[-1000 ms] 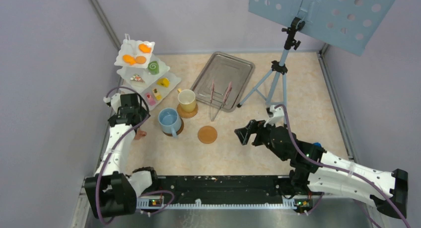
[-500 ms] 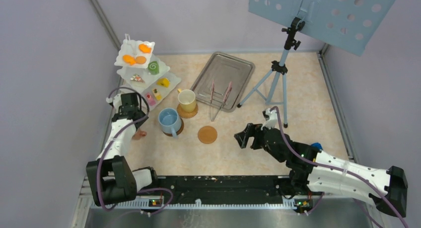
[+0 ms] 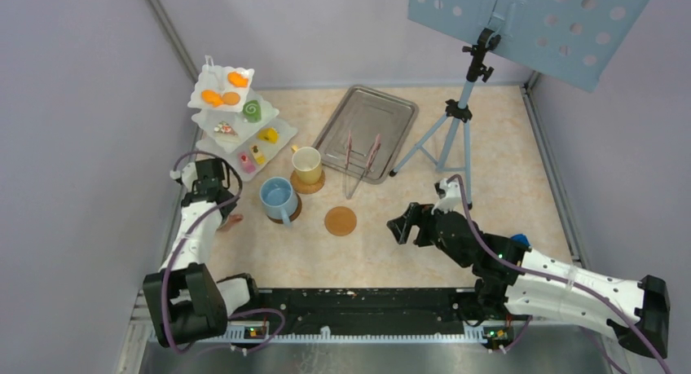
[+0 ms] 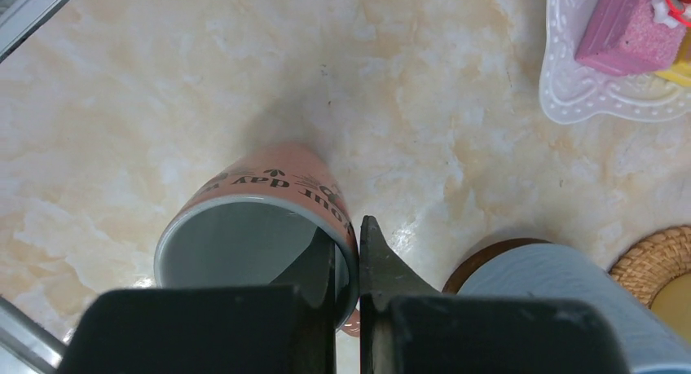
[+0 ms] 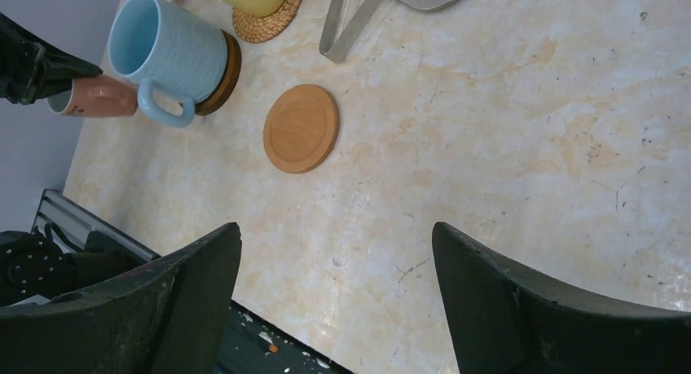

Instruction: Serve the afternoon tea

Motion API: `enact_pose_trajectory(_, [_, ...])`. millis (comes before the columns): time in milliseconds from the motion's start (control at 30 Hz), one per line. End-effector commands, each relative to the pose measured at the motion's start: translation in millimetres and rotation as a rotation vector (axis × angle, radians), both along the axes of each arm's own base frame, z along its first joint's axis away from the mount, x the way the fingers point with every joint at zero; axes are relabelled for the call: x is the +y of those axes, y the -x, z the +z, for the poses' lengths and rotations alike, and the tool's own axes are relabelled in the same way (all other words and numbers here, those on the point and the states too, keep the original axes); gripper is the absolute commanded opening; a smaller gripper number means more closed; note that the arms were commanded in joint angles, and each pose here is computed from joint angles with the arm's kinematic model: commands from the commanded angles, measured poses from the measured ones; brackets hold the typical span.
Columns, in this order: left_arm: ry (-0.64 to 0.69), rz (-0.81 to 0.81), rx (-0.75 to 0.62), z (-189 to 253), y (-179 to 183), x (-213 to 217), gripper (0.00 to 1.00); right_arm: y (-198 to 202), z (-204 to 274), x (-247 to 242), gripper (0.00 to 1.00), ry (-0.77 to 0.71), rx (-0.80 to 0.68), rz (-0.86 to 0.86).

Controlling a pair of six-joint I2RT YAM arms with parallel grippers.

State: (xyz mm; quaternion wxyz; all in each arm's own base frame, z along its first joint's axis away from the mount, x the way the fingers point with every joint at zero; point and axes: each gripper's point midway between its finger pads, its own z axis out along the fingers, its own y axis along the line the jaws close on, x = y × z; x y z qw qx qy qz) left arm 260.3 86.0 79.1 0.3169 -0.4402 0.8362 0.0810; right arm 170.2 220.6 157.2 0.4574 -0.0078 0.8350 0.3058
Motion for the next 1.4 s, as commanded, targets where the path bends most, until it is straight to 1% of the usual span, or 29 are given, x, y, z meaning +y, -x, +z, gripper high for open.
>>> enact_pose_trajectory(0, [-0.056, 0.022, -0.114, 48, -6, 9, 0.00, -3, 23, -2, 0.85, -0.050, -0.013, -0.030])
enact_pose_trajectory(133, [-0.105, -0.065, -0.226, 121, -12, 5, 0.00, -4, 26, -3, 0.84, -0.058, -0.017, -0.039])
enact_pose_trajectory(200, [-0.138, -0.133, -0.289, 158, -14, -5, 0.00, -5, 26, -2, 0.84, -0.061, -0.018, -0.041])
enact_pose_trajectory(233, [-0.160, -0.171, -0.320, 175, -15, -13, 0.00, -6, 26, -1, 0.84, -0.059, -0.020, -0.043])
enact_pose_trajectory(300, [-0.196, -0.298, -0.377, 203, -16, -39, 0.00, -8, 26, 1, 0.84, -0.053, -0.020, -0.044])
enact_pose_trajectory(367, [-0.195, -0.412, -0.388, 216, -12, -73, 0.00, -9, 25, 3, 0.84, -0.042, -0.018, -0.043])
enact_pose_trajectory(433, [-0.171, -0.510, -0.338, 210, -7, -105, 0.00, -10, 24, 5, 0.84, -0.033, -0.016, -0.044])
enact_pose_trajectory(533, [-0.106, -0.604, -0.237, 183, 10, -151, 0.00, -11, 22, 8, 0.84, -0.023, -0.008, -0.044])
enact_pose_trajectory(633, [-0.111, -0.691, -0.183, 156, 33, -197, 0.00, -10, 20, 11, 0.83, -0.024, 0.008, -0.038])
enact_pose_trajectory(667, [-0.134, -0.717, -0.180, 151, 38, -210, 0.00, -10, 20, 12, 0.83, -0.026, 0.013, -0.037])
enact_pose_trajectory(700, [-0.158, -0.779, -0.167, 143, 46, -230, 0.00, -10, 19, 12, 0.83, -0.027, 0.018, -0.039])
enact_pose_trajectory(767, [-0.229, -0.846, -0.129, 130, 52, -253, 0.00, -9, 18, 12, 0.83, -0.031, 0.030, -0.042])
enact_pose_trajectory(867, [-0.317, -0.981, -0.078, 110, 54, -289, 0.00, -7, 15, 10, 0.82, -0.029, 0.045, -0.048])
enact_pose_trajectory(933, [-0.339, -1.110, -0.055, 93, 51, -311, 0.00, -6, 14, 8, 0.82, -0.024, 0.054, -0.050])
enact_pose_trajectory(1033, [-0.310, -1.251, -0.052, 75, 52, -336, 0.00, -4, 14, 5, 0.82, -0.029, 0.060, -0.059])
enact_pose_trajectory(1133, [-0.247, -1.343, -0.073, 64, 52, -356, 0.00, -4, 13, 1, 0.81, -0.035, 0.058, -0.071])
enact_pose_trajectory(1200, [-0.196, -1.370, -0.066, 57, 49, -363, 0.00, -4, 13, -2, 0.82, -0.037, 0.053, -0.076])
enact_pose_trajectory(1367, [-0.150, -1.397, -0.001, 38, 38, -365, 0.00, -4, 15, -5, 0.83, -0.027, 0.040, -0.074])
